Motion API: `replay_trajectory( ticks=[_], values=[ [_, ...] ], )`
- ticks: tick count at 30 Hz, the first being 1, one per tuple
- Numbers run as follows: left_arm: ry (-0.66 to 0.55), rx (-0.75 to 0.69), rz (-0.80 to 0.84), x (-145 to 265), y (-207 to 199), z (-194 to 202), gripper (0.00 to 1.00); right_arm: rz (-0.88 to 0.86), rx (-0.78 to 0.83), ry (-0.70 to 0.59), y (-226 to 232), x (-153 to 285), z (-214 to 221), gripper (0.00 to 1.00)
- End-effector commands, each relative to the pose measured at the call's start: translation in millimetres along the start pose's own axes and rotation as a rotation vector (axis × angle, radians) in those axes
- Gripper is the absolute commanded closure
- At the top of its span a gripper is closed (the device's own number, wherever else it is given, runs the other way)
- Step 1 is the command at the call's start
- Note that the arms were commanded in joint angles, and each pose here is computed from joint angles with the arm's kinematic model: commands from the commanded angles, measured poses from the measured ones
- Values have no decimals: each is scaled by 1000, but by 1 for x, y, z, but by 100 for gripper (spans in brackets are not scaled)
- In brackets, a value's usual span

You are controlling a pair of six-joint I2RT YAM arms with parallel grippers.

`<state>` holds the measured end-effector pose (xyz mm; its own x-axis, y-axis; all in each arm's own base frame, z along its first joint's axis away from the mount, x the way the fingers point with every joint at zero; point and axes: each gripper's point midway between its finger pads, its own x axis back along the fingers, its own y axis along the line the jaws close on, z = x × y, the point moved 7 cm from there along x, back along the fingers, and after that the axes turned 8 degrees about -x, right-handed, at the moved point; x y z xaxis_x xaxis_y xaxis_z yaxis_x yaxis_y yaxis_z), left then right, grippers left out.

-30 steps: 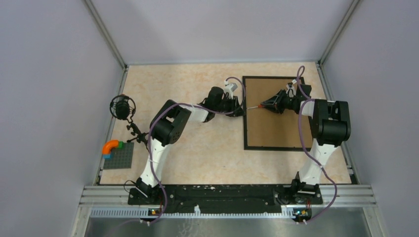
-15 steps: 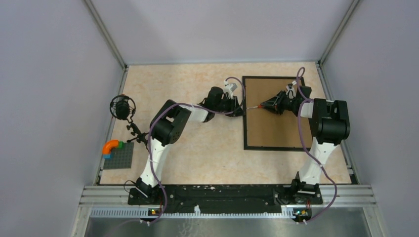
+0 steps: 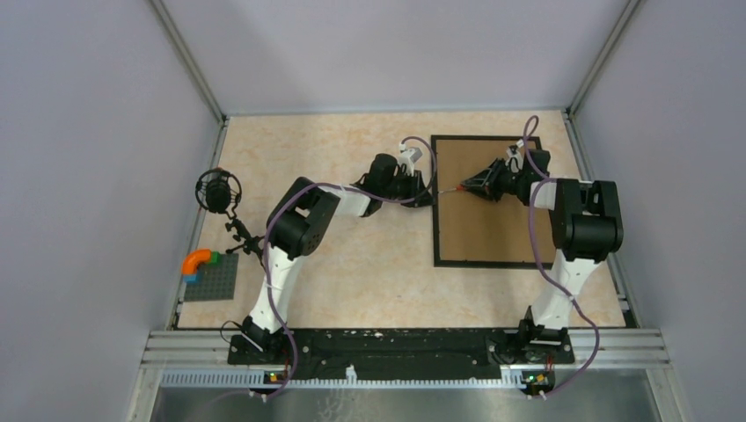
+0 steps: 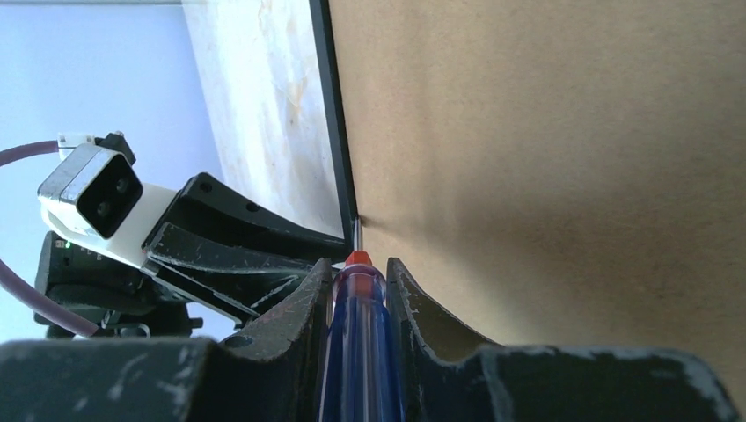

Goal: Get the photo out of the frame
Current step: Release the photo frame item from the photo frame.

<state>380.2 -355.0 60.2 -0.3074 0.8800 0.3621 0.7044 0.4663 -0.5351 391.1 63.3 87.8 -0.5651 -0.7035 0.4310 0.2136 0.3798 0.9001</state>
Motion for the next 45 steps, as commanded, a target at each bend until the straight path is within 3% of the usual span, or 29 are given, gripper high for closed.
replay_trajectory(
  ticks=[1,23,35,45],
  values=[
    [211,73,-49,-9,11,70,74,50,131,51,26,-22,30,100],
    [236,86,-41,-11,13,77,77,40,233,177,89,-44,101,100],
    [236,114,-45,-10,17,76,80,167,474,173,112,-50,132,100],
    [230,152,-54,-8,21,75,80,232,555,180,114,-40,167,100]
  ],
)
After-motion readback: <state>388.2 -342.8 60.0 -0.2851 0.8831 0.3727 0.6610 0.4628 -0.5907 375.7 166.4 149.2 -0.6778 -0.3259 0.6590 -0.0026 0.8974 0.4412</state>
